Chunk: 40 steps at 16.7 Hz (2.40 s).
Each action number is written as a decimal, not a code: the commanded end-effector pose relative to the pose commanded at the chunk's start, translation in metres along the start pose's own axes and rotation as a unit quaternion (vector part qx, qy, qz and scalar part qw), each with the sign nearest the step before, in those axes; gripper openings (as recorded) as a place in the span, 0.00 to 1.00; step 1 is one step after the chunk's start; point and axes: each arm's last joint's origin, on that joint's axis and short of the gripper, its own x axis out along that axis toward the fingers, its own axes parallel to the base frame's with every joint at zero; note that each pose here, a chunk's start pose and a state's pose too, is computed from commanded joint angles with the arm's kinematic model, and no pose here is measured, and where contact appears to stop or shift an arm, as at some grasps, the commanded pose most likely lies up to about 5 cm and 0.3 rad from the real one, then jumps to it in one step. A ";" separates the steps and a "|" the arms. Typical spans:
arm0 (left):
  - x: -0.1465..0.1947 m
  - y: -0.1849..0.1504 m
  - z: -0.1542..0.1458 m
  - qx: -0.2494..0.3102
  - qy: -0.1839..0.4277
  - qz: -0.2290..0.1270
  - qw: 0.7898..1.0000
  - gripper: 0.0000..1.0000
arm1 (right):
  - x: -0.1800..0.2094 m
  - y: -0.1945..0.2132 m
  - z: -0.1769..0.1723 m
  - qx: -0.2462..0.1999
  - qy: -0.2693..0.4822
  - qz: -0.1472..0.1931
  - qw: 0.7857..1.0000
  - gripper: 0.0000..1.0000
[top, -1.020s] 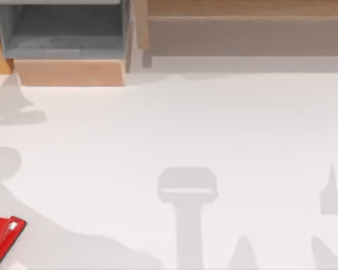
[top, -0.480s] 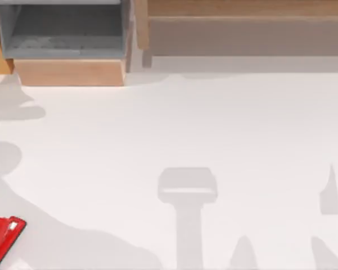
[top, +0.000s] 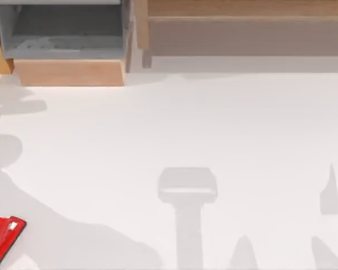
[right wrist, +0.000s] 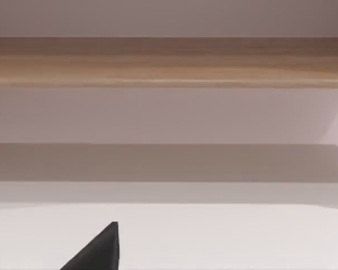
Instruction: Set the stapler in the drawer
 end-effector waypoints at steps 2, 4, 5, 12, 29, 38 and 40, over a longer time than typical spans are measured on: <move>0.000 0.000 0.000 0.000 0.000 0.000 1.000 0.77 | 0.000 0.000 0.000 0.000 0.000 0.000 1.000 1.00; 0.000 0.000 0.000 0.000 0.000 0.000 1.000 0.62 | 0.000 0.000 0.000 0.000 0.000 0.000 1.000 1.00; 0.000 0.000 0.000 0.000 0.000 0.000 1.000 0.55 | 0.000 0.000 0.000 0.000 0.000 0.000 1.000 1.00; 0.000 0.000 0.000 0.000 0.000 0.000 1.000 0.02 | 0.000 0.000 0.000 0.000 0.000 0.000 1.000 1.00; -0.050 -0.007 -0.001 -0.009 0.001 -0.012 1.000 0.00 | 0.000 0.000 0.000 0.000 0.000 0.000 1.000 1.00; -0.074 -0.006 -0.004 -0.007 0.005 -0.009 1.000 0.00 | 0.000 0.000 0.000 0.000 0.000 0.000 1.000 1.00; -0.090 -0.007 -0.003 -0.009 0.004 -0.012 1.000 0.00 | 0.000 0.000 0.000 0.000 0.000 0.000 1.000 1.00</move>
